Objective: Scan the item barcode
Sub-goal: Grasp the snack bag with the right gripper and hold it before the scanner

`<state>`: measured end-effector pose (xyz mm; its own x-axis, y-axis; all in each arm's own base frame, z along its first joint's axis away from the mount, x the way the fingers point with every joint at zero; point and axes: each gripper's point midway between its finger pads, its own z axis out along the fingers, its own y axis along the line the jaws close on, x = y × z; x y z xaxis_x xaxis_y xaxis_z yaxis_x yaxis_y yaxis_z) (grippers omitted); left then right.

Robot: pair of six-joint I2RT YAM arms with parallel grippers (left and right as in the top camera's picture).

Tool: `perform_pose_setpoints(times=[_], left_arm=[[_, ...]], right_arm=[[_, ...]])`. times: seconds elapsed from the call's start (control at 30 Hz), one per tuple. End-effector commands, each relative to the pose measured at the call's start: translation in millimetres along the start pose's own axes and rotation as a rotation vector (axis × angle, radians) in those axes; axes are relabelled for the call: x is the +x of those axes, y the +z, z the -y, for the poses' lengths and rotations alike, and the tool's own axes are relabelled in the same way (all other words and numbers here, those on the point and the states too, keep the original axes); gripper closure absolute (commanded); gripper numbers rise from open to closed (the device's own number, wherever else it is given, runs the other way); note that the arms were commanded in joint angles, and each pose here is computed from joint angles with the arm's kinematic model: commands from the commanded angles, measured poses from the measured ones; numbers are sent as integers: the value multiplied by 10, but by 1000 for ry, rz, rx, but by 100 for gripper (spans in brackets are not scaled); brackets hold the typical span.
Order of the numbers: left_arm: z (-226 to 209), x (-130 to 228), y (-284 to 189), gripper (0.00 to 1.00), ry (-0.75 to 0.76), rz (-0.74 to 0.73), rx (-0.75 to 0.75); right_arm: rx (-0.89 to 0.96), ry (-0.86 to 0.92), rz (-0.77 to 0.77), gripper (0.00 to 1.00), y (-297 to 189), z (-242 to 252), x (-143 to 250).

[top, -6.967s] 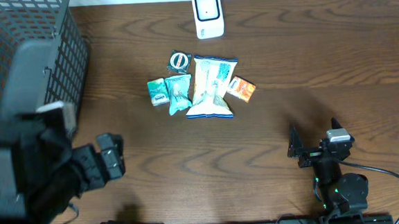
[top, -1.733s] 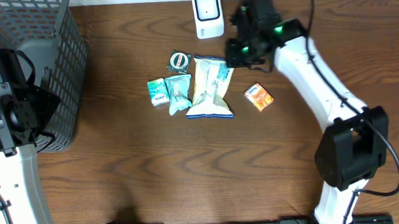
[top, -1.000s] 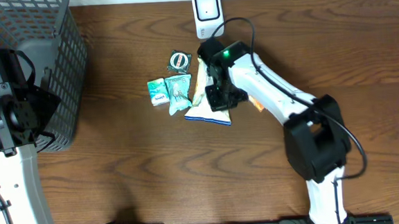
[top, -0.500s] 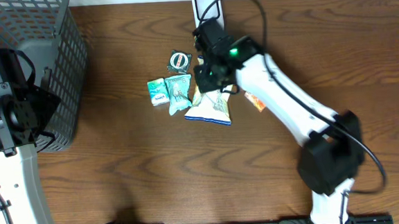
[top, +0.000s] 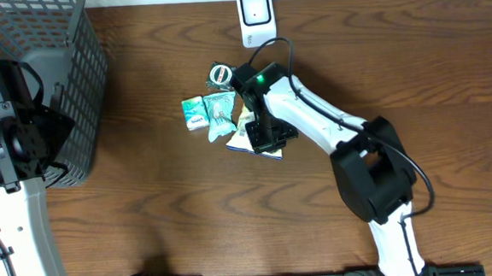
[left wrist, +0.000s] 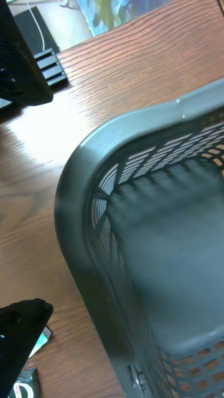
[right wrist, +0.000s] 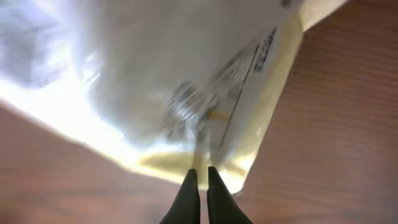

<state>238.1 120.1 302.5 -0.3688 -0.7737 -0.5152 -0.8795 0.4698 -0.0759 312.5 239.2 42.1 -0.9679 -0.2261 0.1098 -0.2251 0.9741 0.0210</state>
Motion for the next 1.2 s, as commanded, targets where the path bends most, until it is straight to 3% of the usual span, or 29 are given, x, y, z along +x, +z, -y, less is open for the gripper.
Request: perform_pose_setpoints(times=[0.0, 0.1, 0.23, 0.4, 0.63, 0.73, 0.87, 0.97, 1.0, 1.07, 1.17], left_arm=[[-38, -13, -12, 2, -14, 9, -8], [-38, -13, -12, 2, -14, 9, -8], [-38, -13, -12, 2, -14, 9, -8], [-38, -13, -12, 2, -15, 9, -8], [-38, -13, -12, 2, -14, 9, -8], [-38, -13, -12, 2, -14, 9, -8], [-38, -13, -12, 2, -15, 9, -8], [-38, -13, -12, 2, -14, 9, -8], [-38, -13, -12, 2, -14, 9, -8], [-38, -13, -12, 2, -14, 9, -8], [-38, -13, -12, 2, -14, 9, -8]], right_arm=[[-67, -2, 192, 99, -644, -69, -96], [-135, -36, 399, 97, -1041, -207, -373], [-136, -58, 448, 98, -1030, -257, -514], [-104, -50, 365, 99, -582, -311, -580], [-31, -26, 124, 99, 322, -339, -379], [-12, -25, 36, 99, 418, -299, -194], [20, -22, -2, 99, 196, -197, -5], [41, -12, 75, 99, -112, -84, -48], [55, 2, 168, 99, -348, 3, -155], [58, 23, 349, 85, -715, 98, -418], [23, -5, 473, 82, -907, 78, -674]])
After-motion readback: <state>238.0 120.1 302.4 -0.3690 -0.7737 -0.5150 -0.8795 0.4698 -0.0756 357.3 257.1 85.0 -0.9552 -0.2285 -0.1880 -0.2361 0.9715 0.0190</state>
